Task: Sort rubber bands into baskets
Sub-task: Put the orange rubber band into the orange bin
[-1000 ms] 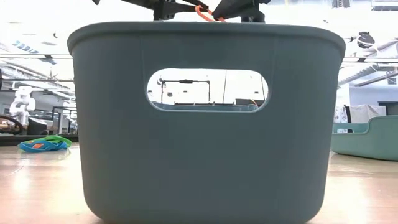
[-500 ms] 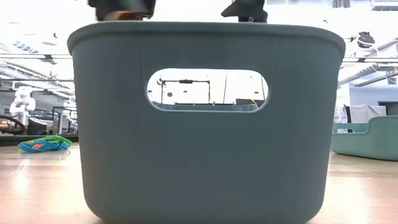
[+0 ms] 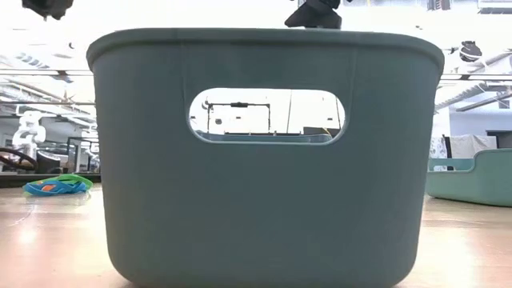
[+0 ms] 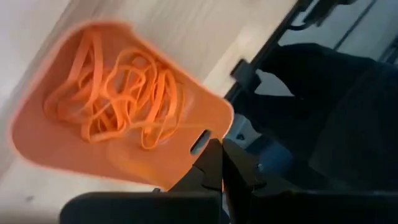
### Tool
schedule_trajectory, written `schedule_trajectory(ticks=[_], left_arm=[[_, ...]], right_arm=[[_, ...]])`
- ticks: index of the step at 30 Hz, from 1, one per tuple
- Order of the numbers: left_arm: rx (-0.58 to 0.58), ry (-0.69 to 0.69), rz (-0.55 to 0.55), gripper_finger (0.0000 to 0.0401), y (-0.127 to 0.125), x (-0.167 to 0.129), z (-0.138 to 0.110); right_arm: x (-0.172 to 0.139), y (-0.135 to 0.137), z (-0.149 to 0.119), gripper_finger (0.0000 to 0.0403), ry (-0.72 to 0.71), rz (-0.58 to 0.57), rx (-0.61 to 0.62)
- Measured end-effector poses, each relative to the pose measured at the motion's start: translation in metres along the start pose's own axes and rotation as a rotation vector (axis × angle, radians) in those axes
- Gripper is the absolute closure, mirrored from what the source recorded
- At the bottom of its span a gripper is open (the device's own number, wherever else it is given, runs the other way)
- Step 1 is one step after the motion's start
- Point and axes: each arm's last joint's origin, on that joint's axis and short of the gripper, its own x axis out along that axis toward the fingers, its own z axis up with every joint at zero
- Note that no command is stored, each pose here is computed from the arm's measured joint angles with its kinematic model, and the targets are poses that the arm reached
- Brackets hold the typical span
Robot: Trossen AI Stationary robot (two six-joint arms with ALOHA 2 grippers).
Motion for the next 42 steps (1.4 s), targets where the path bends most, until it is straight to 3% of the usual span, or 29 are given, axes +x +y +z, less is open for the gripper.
schedule_trajectory(ticks=[6,12,16,25,32,42], left_arm=[[-0.076,0.016,0.058,0.04,0.001,0.017,-0.011],[-0.067,-0.034,0.117,0.0385,0.003,0.033,-0.011],[0.005,-0.047,0.143,0.0357,0.005,0.038,-0.011],[0.042,-0.034,0.243,0.0289,0.014,0.037,-0.012],[0.127,-0.003,0.256,0.024,0.016,0.037,-0.012],[0.231,0.034,0.247,0.0221,0.017,0.026,-0.012]], right_arm=[[0.0,0.0,0.002,0.0225,-0.021,0.003,-0.042],[0.0,0.0,0.003,0.0225,-0.03,0.006,-0.042],[0.0,0.002,0.002,0.0225,-0.028,0.011,-0.01],[0.001,0.011,-0.001,0.0225,-0.017,0.034,0.019],[0.001,0.013,-0.001,0.0225,-0.015,0.039,0.058],[0.001,0.014,0.001,0.0225,-0.037,0.048,0.092]])
